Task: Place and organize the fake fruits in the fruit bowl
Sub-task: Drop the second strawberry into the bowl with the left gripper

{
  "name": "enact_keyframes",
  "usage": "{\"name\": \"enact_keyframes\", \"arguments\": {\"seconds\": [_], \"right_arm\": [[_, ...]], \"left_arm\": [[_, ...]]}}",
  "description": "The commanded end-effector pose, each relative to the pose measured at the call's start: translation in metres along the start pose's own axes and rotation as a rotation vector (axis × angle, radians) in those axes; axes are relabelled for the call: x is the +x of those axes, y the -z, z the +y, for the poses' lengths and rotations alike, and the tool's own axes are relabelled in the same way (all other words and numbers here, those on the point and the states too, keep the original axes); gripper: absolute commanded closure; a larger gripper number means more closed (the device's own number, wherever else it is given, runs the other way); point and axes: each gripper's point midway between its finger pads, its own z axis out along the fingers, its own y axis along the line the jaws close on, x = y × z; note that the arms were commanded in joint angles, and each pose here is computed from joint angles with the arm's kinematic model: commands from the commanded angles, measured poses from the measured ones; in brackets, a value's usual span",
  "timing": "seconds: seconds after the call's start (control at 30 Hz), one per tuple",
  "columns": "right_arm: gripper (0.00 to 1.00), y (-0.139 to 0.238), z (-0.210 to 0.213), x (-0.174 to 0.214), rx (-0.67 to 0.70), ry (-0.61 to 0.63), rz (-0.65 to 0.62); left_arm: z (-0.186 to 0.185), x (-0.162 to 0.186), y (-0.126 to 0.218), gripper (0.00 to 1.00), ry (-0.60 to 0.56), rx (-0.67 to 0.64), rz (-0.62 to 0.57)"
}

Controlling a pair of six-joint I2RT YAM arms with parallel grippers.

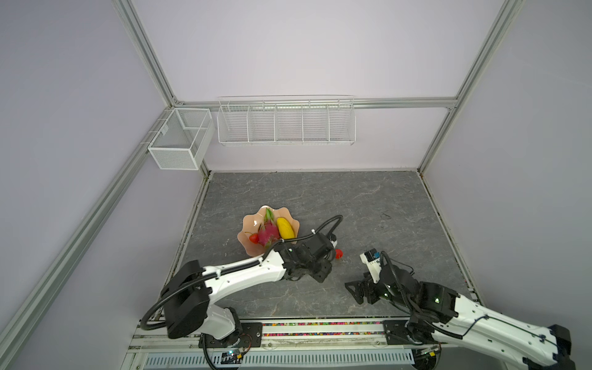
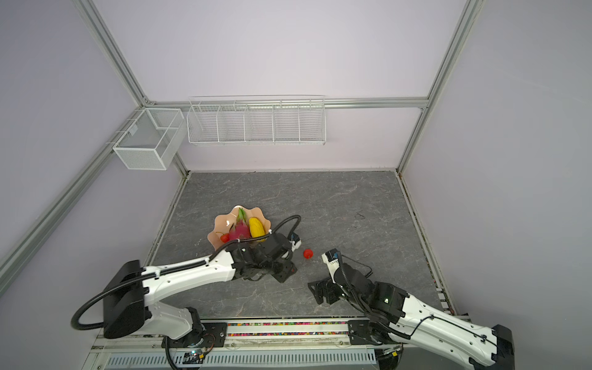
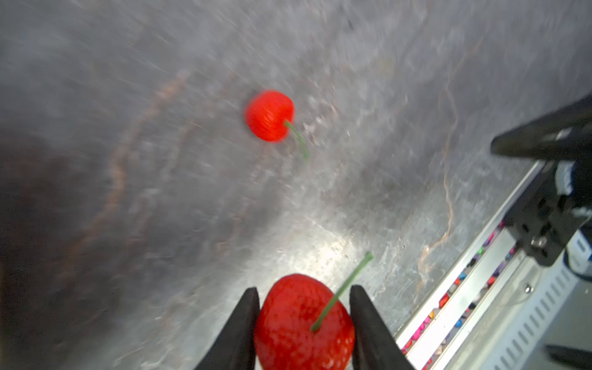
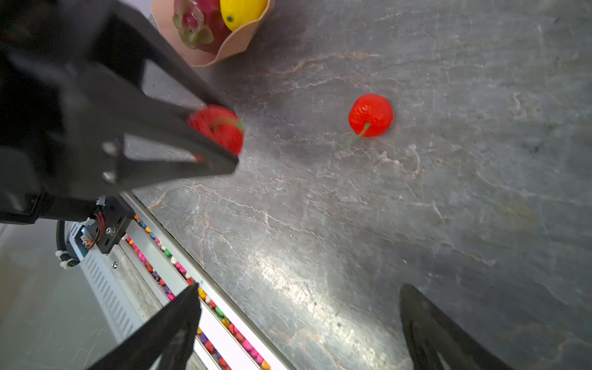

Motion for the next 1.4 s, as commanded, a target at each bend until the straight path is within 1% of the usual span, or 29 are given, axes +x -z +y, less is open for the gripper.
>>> {"name": "enact_keyframes", "arguments": {"seconds": [0.0, 0.07, 0.13, 0.23, 0.37, 0.43, 0.5, 0.57, 0.63, 0.73, 0.83, 0.97, 1.03, 1.2, 1.27, 1.37], "right_arm": [[0.03, -0.012, 0.041, -0.041, -0.106, 0.109, -0.057], [0.03, -0.024, 0.062, -0.054, -0.157, 0.153, -0.037], [0.03, -0.034, 0.082, -0.067, -0.198, 0.196, -0.026], [0.03, -0.047, 0.095, -0.086, -0.220, 0.234, -0.031], [0.03, -0.061, 0.095, -0.098, -0.258, 0.205, -0.012], [0.03, -0.065, 0.097, -0.101, -0.266, 0.205, 0.000], [0.03, -0.067, 0.100, -0.101, -0.279, 0.205, 0.012], [0.03, -0.070, 0.100, -0.098, -0.284, 0.198, 0.027], [0.03, -0.070, 0.100, -0.098, -0.283, 0.193, 0.026], [0.03, -0.070, 0.097, -0.096, -0.271, 0.182, 0.025], [0.03, -0.068, 0.093, -0.093, -0.264, 0.172, 0.025], [0.03, -0.064, 0.091, -0.091, -0.260, 0.166, 0.024], [0.03, -0.062, 0.090, -0.092, -0.257, 0.167, 0.017], [0.03, -0.056, 0.088, -0.093, -0.244, 0.177, 0.009], [0.03, -0.056, 0.085, -0.091, -0.232, 0.179, 0.012], [0.03, -0.056, 0.081, -0.089, -0.224, 0.175, 0.014]], "left_arm": [[0.047, -0.019, 0.038, 0.68, 0.078, -0.128, -0.102], [0.079, -0.028, 0.059, 0.69, 0.160, -0.178, -0.159], [0.115, -0.031, 0.078, 0.69, 0.243, -0.256, -0.214], [0.165, -0.029, 0.106, 0.69, 0.371, -0.359, -0.274], [0.231, -0.006, 0.127, 0.69, 0.590, -0.514, -0.262], [0.255, 0.007, 0.126, 0.69, 0.666, -0.564, -0.230], [0.272, 0.018, 0.121, 0.69, 0.713, -0.599, -0.193], [0.283, 0.020, 0.111, 0.68, 0.737, -0.602, -0.182], [0.289, 0.015, 0.098, 0.68, 0.751, -0.571, -0.179], [0.300, 0.015, 0.079, 0.68, 0.783, -0.577, -0.129], [0.312, 0.013, 0.061, 0.68, 0.788, -0.590, -0.114], [0.321, 0.009, 0.040, 0.68, 0.797, -0.567, -0.089], [0.323, 0.010, 0.032, 0.67, 0.806, -0.562, -0.059], [0.330, 0.011, 0.022, 0.64, 0.808, -0.574, -0.048], [0.332, 0.014, 0.017, 0.61, 0.811, -0.579, -0.029], [0.334, 0.017, 0.011, 0.60, 0.813, -0.582, -0.006]]}}
